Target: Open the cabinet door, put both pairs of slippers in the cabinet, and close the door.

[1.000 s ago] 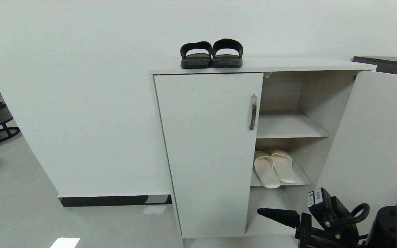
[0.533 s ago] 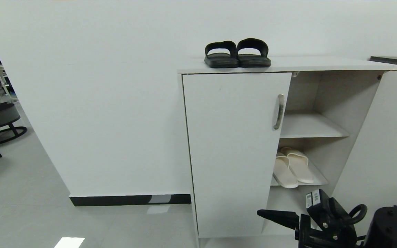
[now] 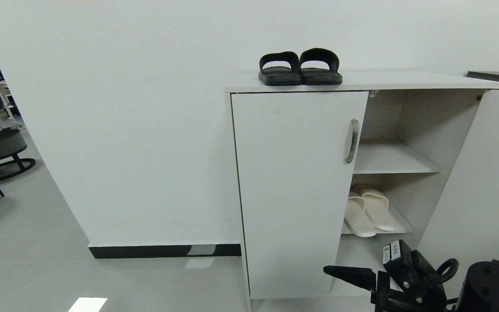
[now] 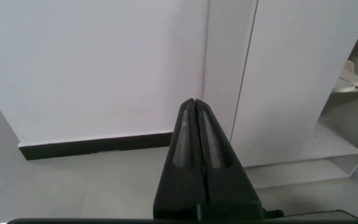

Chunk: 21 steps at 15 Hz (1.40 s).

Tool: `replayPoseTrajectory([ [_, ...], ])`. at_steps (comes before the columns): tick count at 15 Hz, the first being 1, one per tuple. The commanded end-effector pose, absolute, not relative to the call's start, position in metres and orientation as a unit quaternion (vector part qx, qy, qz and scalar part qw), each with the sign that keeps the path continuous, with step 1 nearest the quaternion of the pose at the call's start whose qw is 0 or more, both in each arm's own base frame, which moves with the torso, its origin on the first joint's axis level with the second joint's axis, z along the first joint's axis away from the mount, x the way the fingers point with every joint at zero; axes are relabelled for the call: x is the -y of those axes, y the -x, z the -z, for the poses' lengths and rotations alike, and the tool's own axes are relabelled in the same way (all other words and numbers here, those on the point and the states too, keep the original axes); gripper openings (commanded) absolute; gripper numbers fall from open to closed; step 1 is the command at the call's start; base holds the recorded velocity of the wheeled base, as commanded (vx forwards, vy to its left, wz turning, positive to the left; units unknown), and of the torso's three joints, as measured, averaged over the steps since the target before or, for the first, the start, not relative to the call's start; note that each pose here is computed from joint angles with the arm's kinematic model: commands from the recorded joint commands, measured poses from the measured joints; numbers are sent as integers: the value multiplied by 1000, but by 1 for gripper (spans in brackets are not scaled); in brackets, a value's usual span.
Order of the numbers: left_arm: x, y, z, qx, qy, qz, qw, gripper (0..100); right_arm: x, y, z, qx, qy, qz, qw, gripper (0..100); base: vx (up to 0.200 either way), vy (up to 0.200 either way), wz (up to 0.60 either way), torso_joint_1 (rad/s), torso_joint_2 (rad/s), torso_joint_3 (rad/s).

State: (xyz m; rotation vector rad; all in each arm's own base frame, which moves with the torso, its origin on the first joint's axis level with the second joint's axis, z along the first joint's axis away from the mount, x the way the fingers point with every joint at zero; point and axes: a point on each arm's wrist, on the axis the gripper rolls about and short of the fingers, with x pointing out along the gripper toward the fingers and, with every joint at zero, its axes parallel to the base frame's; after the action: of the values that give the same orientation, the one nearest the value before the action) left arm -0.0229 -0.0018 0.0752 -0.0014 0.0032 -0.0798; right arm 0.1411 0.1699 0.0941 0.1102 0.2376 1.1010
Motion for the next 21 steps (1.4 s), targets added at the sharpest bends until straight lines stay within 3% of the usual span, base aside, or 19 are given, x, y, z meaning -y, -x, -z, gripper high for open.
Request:
replayPoseTrajectory([
  [1,2,23,-75,-2,1,40,999,0,-170,-141,-93,-113,-52,-522,844,100,0,0,0,36,-139,-110],
  [4,2,23,-75,-2,2,40,999,0,-170,-142,-93,-113,-52,-521,844,100,0,0,0,41,-229,-253],
  [21,2,23,-75,-2,2,40,999,0,-168,-139,-96,-109,-53,-522,844,100,0,0,0,192,-487,-290],
])
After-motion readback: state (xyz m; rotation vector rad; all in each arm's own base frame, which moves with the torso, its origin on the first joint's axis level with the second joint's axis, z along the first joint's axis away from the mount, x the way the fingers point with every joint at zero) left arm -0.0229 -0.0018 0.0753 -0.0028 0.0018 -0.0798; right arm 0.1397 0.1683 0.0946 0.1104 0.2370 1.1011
